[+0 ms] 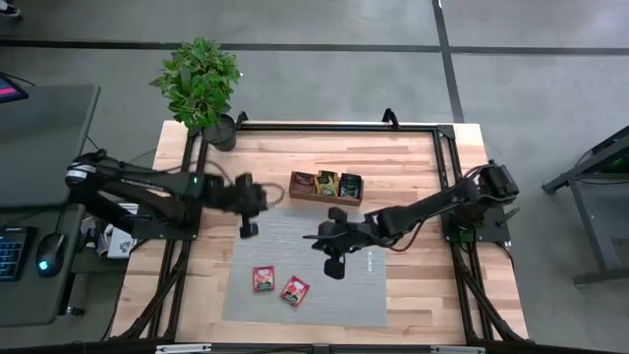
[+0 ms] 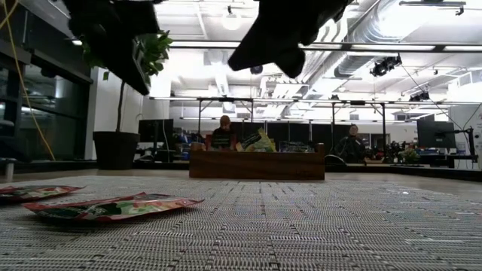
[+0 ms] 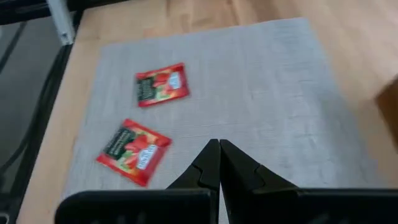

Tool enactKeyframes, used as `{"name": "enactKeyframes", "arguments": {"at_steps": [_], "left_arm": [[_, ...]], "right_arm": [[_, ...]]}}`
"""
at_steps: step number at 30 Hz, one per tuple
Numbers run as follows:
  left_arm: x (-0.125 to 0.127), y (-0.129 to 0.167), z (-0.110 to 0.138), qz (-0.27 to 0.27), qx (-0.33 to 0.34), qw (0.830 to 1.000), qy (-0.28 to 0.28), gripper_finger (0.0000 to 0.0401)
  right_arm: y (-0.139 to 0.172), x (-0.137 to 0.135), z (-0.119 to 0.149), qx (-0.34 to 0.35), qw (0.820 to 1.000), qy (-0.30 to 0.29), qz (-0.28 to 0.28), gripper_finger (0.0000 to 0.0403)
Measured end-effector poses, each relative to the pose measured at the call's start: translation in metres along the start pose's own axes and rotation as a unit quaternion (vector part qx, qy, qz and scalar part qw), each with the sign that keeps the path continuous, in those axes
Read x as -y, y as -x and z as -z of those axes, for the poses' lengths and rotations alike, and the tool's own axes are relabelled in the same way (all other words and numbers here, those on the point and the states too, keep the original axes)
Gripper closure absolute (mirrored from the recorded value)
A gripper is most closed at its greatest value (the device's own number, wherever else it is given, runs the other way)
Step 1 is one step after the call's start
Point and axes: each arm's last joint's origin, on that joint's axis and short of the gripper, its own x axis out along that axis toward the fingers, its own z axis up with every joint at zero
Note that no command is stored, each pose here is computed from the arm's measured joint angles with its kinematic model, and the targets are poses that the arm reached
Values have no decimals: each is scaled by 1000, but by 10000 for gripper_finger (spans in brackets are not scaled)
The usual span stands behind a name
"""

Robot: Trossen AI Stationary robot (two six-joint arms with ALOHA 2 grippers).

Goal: Pick & Place Tea
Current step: Put the red tea bag into the left section of the wooden organizer

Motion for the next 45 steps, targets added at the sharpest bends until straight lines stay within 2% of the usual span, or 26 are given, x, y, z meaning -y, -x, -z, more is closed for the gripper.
{"name": "enactKeyframes", "arguments": {"at_steps": [5,9,15,23,28,33,37,45], "left_arm": [[45,-1,18,21,37,998,55,401],[76,-7,29,16,53,994,95,401],[119,-19,43,43,69,986,146,401],[163,-47,51,76,65,977,190,401],[177,-55,46,80,51,976,194,401],[178,-56,44,78,46,978,190,401],[177,-56,46,70,38,979,187,401],[176,-57,49,73,17,979,189,401]], "right_arm": [[-16,-6,8,-14,998,27,-59,403],[-25,-15,16,-24,992,67,-103,403],[-39,-21,29,-39,986,87,-137,403],[-56,-24,35,-15,982,95,-164,403],[-64,-23,41,-19,980,102,-171,403],[-77,-29,40,-23,974,119,-193,403],[-92,-35,39,-37,973,136,-182,403],[-119,-33,40,-68,974,125,-175,403]]}}
